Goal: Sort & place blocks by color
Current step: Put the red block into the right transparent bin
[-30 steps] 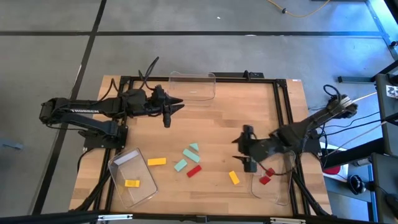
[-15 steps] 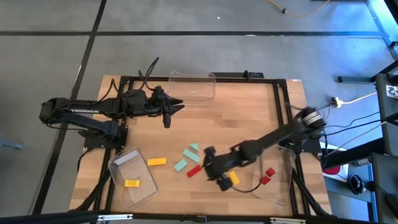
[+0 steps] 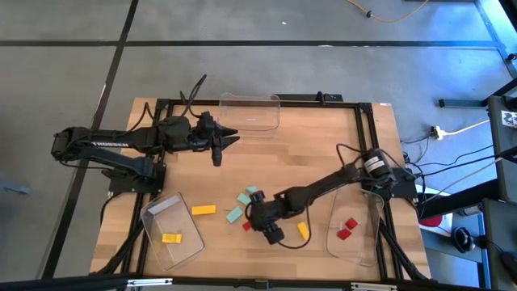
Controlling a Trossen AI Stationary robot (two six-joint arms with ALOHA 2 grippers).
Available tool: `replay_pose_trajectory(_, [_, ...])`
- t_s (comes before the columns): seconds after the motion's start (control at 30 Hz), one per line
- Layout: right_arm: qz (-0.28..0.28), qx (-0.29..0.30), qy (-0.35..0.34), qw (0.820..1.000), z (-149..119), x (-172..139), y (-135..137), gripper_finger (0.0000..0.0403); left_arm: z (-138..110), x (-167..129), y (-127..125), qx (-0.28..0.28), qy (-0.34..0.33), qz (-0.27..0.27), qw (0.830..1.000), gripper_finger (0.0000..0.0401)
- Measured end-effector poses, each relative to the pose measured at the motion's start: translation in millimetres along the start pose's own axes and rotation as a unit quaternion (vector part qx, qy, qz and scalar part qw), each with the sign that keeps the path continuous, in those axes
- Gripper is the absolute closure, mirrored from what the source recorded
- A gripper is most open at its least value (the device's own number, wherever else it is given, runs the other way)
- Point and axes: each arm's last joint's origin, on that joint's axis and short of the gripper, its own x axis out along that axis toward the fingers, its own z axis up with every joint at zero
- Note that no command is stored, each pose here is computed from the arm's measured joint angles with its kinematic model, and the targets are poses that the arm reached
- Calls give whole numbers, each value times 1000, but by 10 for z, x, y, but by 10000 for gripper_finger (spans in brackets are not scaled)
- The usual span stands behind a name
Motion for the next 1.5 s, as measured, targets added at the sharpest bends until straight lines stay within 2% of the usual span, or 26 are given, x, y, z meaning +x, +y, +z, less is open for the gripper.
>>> replay_pose_trajectory(0.2, [48, 14, 12, 999, -79, 100, -96, 124, -1, 1, 0, 0, 0, 0, 1000, 292])
replay_pose_trajectory(0.33, [61, 4, 20, 998, -110, 129, -85, 145, -1, 2, -1, 0, 0, 0, 1000, 292])
replay_pose_trajectory(0.47, [83, 9, 27, 996, -127, 140, -73, 189, -1, 2, 0, 0, 0, 0, 1000, 292])
replay_pose_trajectory(0.67, [89, 28, 54, 994, -164, 106, -65, 292, -3, 2, -1, 0, 1, 0, 1000, 292])
replay_pose_trajectory(0.7, [90, 33, 56, 994, -166, 103, -62, 299, -3, 2, 0, 0, 1, 0, 1000, 292])
replay_pose_trajectory(0.93, [124, 56, 135, 982, -318, -67, -32, 298, -2, 2, 0, 0, 1, 0, 1000, 292])
replay_pose_trajectory(1.03, [130, 71, 157, 976, -522, -209, 6, 298, -2, 2, 0, 0, 1, 0, 1000, 292])
replay_pose_trajectory(1.2, [112, 136, 171, 969, -932, -608, 48, 298, -2, 2, -1, 0, 0, 0, 1000, 292])
replay_pose_trajectory(1.27, [99, 164, 141, 971, -979, -801, 1, 298, -2, 2, 0, 0, 0, 0, 1000, 292])
replay_pose_trajectory(1.37, [50, 216, 74, 972, -978, -1098, -144, 298, -2, 2, 0, 0, 1, 0, 1000, 292])
replay_pose_trajectory(1.43, [7, 258, 13, 966, -980, -1238, -266, 298, -1, 2, 2, 1, 0, 1, 1000, 292])
replay_pose_trajectory(1.5, [-23, 300, -76, 951, -946, -1359, -407, 298, 1, 2, 5, 2, -2, 7, 1000, 292])
